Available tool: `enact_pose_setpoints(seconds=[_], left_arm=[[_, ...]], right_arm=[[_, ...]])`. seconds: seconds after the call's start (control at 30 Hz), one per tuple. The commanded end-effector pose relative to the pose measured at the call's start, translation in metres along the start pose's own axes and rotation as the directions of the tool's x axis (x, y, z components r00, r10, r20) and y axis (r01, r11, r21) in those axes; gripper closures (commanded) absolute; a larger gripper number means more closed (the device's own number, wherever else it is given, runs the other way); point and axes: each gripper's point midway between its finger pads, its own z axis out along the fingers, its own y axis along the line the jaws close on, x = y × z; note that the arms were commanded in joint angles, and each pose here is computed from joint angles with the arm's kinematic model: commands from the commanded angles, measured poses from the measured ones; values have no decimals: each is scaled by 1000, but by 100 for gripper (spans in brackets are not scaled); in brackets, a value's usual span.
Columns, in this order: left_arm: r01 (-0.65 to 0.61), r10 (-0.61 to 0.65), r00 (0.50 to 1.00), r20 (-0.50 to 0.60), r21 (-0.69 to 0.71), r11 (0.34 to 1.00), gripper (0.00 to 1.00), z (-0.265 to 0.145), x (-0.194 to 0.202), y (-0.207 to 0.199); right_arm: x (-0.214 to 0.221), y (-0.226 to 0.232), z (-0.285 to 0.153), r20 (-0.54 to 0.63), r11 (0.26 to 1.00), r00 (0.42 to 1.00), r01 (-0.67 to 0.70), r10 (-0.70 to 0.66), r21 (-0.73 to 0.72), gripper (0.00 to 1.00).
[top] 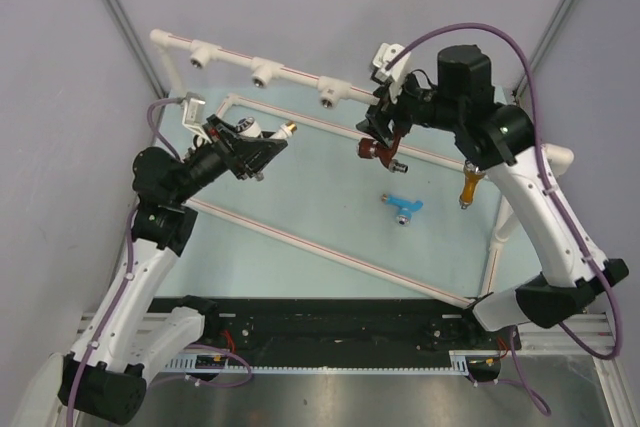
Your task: Install the water faucets
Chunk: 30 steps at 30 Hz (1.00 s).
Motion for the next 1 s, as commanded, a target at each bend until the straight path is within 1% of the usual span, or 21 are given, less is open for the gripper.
enact_pose_setpoints(seconds=[0.0, 0.13, 0.27, 0.37, 0.47, 0.67, 0.93, 0.97], left_arm=[[12, -7, 1000, -23, 202, 979, 100, -1, -21, -51], [9, 3, 999, -46, 263, 965, 100, -1, -24, -70], [22, 8, 996, -86, 336, 942, 100, 1, -19, -91], [33, 14, 993, -119, 384, 923, 100, 4, -13, -106], [35, 26, 990, -141, 412, 910, 100, 6, -6, -116], [56, 29, 984, -176, 456, 888, 100, 8, 5, -131], [68, 37, 974, -225, 444, 893, 100, 16, 17, -129], [68, 39, 973, -227, 445, 893, 100, 16, 18, -129]], right_arm=[[-45, 44, -52, 161, 990, 985, 82, -63, -118, 22], [-56, 69, -70, 250, 961, 959, 188, -136, -201, 20], [-66, 98, -80, 327, 916, 930, 268, -166, -298, 19], [-69, 111, -77, 342, 895, 922, 298, -180, -333, 19], [-67, 120, -67, 326, 880, 927, 304, -186, -365, 20], [-64, 129, -49, 302, 868, 934, 306, -193, -390, 25], [-67, 138, -39, 305, 855, 933, 310, -190, -415, 29], [-66, 138, -38, 302, 855, 934, 307, -188, -418, 32]])
